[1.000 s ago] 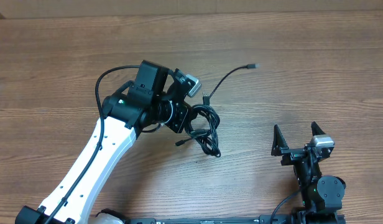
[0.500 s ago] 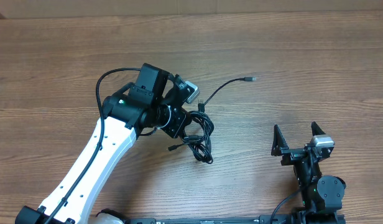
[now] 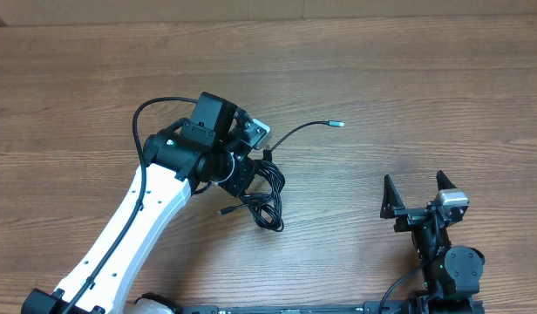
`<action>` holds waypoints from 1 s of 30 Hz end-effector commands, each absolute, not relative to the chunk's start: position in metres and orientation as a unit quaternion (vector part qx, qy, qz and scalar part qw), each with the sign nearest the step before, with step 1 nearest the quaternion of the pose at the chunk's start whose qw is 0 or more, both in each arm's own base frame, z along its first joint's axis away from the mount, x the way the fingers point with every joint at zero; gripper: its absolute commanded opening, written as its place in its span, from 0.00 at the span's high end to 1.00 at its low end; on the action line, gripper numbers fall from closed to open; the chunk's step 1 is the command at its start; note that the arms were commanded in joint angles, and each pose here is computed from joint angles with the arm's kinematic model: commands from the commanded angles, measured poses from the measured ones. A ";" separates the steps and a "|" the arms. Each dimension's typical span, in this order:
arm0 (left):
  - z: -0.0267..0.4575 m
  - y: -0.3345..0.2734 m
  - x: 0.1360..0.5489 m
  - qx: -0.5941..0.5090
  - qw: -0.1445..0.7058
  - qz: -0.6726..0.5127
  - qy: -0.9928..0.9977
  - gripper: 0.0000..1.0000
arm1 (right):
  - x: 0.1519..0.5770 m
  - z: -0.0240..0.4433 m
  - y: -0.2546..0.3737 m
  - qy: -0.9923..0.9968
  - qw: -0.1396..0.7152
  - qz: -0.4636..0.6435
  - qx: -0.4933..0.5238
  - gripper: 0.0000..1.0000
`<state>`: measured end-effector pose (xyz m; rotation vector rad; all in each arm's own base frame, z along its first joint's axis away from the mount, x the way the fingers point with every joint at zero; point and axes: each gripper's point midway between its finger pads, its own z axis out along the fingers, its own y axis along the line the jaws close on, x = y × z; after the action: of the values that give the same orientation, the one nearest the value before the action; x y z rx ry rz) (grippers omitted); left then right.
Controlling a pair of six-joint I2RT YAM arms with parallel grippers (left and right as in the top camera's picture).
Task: Untangle cables
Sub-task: 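Hold the lifted cable bundle up with the left gripper, then move the right gripper toward the bundle held by the left gripper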
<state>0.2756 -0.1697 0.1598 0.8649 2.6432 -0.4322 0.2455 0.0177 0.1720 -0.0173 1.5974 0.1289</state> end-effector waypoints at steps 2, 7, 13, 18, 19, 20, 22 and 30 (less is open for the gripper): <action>0.174 -0.164 0.284 0.294 0.191 -0.130 0.928 0.96 | 0.245 0.171 0.021 0.714 0.697 0.069 -0.008 0.00; 0.175 -0.164 0.285 0.265 0.190 -0.134 0.936 0.96 | 0.245 0.171 0.028 0.707 0.672 0.197 0.096 0.00; 0.175 -0.165 0.285 0.231 0.186 -0.142 0.944 0.96 | 0.230 0.177 0.076 0.705 0.616 0.349 0.050 0.00; 0.175 -0.165 0.284 0.218 0.181 -0.147 0.948 0.96 | 0.215 0.188 0.095 0.711 0.587 0.387 0.007 0.00; 0.176 -0.166 0.284 0.219 0.182 -0.150 0.947 0.96 | 0.212 0.190 0.096 0.716 0.580 0.389 0.008 0.00; 0.176 -0.167 0.284 0.219 0.182 -0.154 0.946 0.96 | 0.209 0.193 0.096 0.723 0.572 0.388 0.012 0.00; 0.178 -0.170 0.283 0.221 0.182 -0.163 0.944 0.96 | 0.202 0.201 0.096 0.732 0.569 0.375 0.003 0.00; 0.183 -0.186 0.275 0.234 0.171 -0.211 0.933 0.96 | 0.175 0.242 0.090 0.770 0.553 0.317 -0.026 0.00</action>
<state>0.2769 -0.1690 0.1599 0.6446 2.7229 -0.4637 0.1801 0.0885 0.2220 0.0191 1.8292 0.8007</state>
